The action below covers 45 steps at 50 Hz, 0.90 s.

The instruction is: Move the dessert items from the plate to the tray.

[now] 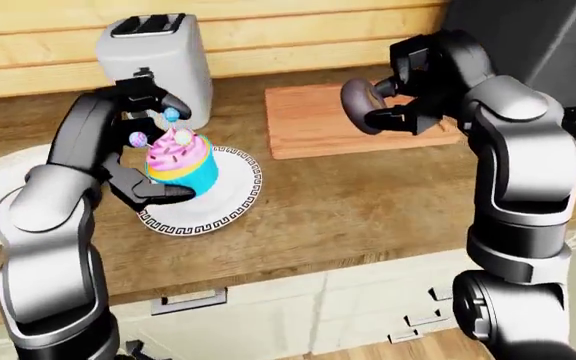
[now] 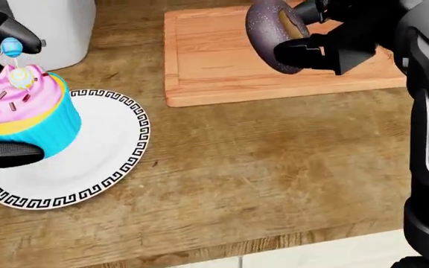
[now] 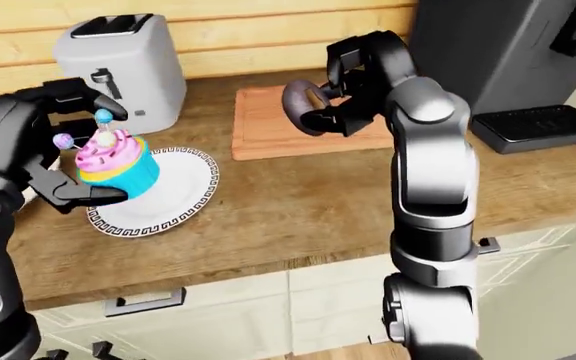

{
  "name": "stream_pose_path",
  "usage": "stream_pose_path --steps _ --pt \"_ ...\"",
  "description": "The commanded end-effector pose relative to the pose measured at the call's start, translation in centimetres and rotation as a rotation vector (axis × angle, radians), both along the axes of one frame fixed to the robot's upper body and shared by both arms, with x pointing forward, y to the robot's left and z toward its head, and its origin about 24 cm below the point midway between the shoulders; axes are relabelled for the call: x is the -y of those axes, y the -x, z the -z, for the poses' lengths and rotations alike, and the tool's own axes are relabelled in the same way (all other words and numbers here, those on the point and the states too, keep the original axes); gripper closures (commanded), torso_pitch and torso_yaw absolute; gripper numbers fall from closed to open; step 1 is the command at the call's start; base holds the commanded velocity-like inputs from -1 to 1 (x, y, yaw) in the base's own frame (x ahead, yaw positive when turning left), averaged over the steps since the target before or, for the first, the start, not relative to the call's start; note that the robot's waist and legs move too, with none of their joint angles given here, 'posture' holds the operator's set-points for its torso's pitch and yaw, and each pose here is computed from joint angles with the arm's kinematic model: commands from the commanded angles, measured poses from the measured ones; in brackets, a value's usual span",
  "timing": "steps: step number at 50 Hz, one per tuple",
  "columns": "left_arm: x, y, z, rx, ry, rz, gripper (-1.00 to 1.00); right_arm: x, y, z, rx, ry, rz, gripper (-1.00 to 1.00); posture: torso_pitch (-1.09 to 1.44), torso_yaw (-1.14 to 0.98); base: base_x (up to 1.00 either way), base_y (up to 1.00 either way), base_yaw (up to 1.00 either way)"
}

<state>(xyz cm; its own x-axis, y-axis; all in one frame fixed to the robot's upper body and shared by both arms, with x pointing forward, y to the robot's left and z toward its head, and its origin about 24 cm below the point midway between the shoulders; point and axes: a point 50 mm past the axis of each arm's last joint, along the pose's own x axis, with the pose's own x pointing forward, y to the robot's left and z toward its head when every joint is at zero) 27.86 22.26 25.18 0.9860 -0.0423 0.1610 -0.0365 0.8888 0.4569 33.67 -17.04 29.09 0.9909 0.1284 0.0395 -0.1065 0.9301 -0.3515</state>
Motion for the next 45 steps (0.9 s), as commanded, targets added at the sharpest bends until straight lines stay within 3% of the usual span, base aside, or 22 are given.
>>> stream_pose_path --steps 1,7,34,45 --pt "0.35 0.41 -1.29 0.074 -0.022 0.01 1.0 0.31 0.76 -2.18 0.11 0.009 0.01 1.0 0.0 0.0 0.08 -0.12 0.0" --pt "0.31 0.47 -1.16 0.074 -0.021 0.007 1.0 0.38 0.65 -2.06 0.117 0.033 0.03 1.0 0.0 0.0 0.05 -0.03 0.0" --pt "0.56 0.42 -1.34 0.078 -0.023 0.013 1.0 -0.12 0.85 -2.2 0.122 0.072 -0.003 1.0 0.0 0.0 0.07 0.0 0.0" --pt "0.62 0.47 -1.17 0.076 -0.027 0.013 1.0 0.1 0.75 -1.97 0.134 0.05 0.009 1.0 0.0 0.0 0.0 0.0 0.69"
